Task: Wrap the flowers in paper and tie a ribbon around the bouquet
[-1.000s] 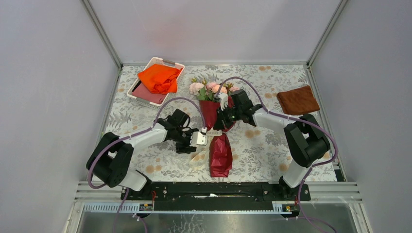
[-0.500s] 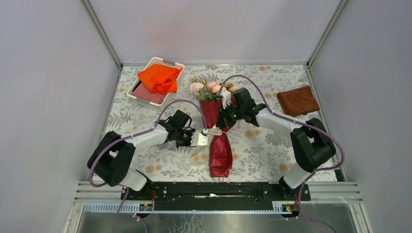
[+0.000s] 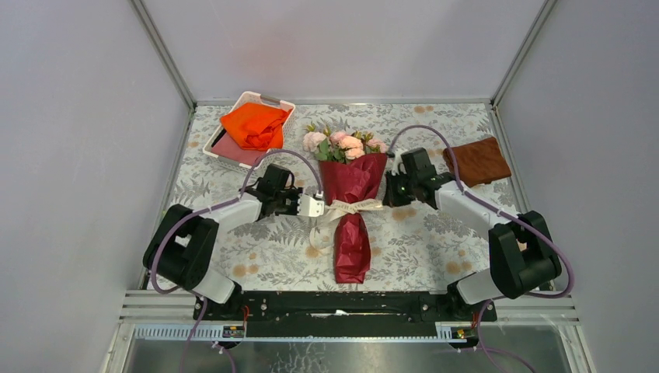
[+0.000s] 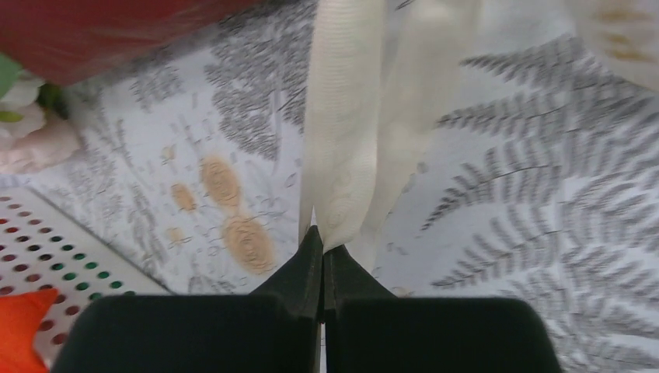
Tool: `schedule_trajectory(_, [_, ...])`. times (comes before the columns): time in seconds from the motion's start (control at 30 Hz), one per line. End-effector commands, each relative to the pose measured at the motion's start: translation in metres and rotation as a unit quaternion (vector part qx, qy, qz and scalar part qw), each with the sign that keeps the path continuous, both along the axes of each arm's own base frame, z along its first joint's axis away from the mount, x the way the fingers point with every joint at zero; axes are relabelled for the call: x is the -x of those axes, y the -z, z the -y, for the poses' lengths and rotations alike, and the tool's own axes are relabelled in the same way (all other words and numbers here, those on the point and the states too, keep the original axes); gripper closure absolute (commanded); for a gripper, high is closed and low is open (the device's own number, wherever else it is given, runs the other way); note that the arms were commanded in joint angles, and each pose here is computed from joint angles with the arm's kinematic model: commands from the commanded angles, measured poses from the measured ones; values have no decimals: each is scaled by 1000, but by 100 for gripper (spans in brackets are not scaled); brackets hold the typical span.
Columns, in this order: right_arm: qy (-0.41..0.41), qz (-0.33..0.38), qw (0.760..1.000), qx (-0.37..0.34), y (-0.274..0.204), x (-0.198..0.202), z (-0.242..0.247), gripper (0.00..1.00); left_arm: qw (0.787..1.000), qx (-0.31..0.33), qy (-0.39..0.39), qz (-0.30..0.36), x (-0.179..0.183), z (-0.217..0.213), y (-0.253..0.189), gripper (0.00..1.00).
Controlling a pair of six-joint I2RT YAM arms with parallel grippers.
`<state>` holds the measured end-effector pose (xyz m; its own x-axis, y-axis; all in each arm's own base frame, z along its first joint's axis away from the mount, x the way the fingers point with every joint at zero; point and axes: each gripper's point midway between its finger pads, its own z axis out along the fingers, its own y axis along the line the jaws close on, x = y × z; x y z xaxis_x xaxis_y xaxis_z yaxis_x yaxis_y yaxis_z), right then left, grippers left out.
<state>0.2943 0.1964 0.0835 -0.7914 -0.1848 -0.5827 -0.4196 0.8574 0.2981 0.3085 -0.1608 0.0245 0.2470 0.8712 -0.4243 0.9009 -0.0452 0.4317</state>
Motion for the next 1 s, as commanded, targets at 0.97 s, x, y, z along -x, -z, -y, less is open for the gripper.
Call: schedule_trajectory(0.97, [257, -156, 954, -24, 78, 36, 126, 100, 992, 4, 56, 110, -59, -51, 17, 100])
